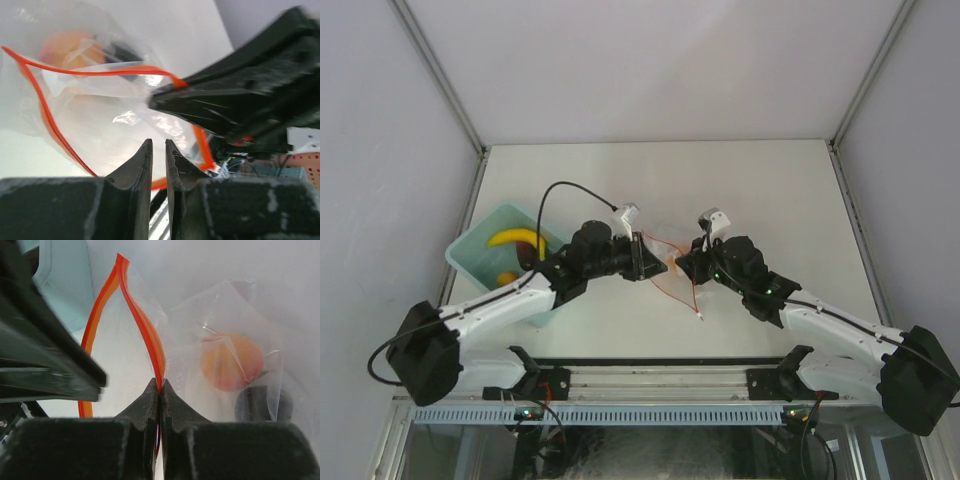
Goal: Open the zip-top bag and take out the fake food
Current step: Pick up the fake fruit from the zipper food storage bag.
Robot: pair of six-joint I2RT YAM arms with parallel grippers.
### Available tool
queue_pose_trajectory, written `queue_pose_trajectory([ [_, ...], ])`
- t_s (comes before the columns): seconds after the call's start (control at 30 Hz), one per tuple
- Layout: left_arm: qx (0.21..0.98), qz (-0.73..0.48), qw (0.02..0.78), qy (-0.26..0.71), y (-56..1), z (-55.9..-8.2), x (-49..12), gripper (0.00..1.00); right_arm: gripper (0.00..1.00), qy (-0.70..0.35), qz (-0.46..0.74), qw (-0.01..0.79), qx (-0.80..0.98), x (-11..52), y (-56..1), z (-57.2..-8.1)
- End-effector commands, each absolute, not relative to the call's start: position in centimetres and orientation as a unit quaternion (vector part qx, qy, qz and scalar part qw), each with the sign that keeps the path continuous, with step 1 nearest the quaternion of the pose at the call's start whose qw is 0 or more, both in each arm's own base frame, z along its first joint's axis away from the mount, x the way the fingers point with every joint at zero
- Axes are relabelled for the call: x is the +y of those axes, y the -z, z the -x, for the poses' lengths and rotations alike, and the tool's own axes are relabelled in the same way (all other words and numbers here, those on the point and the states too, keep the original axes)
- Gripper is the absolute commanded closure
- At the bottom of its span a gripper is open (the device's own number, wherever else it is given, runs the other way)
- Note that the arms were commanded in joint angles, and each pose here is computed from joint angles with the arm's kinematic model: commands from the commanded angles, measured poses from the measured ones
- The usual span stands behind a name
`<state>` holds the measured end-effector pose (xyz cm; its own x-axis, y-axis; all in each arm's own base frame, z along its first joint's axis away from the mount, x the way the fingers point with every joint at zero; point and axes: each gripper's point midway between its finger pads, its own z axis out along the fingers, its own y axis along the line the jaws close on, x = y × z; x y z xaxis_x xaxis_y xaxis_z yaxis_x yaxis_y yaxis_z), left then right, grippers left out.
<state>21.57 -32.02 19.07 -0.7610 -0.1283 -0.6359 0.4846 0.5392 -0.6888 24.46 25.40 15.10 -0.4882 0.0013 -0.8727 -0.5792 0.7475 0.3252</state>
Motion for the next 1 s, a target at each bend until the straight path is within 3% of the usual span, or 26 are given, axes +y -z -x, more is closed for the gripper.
queue_pose_trajectory([
  [0.0,0.823,-0.130,0.339,0.438,-17.6,-23.6,-33.0,0.81,1.00,-0.329,0.179,0.493,0.786,26.1,-17.2,-24.7],
  [0.13,0.839,-0.142,0.339,0.400,-15.1,-25.1,-33.3,0.79,0.94,-0.331,0.193,0.491,0.783,25.9,-17.6,-24.5],
  [0.43,0.848,-0.166,0.375,0.336,-13.2,-27.5,-32.7,0.68,0.62,-0.346,0.226,0.524,0.745,24.2,-21.4,-23.9],
  [0.6,0.845,-0.173,0.390,0.323,-12.8,-27.9,-32.2,0.65,0.46,-0.311,0.156,0.541,0.766,20.4,-21.4,-27.4],
  [0.97,0.838,-0.171,0.352,0.381,-11.1,-25.7,-33.3,0.74,0.47,-0.309,0.116,0.405,0.853,20.9,-15.4,-33.5],
])
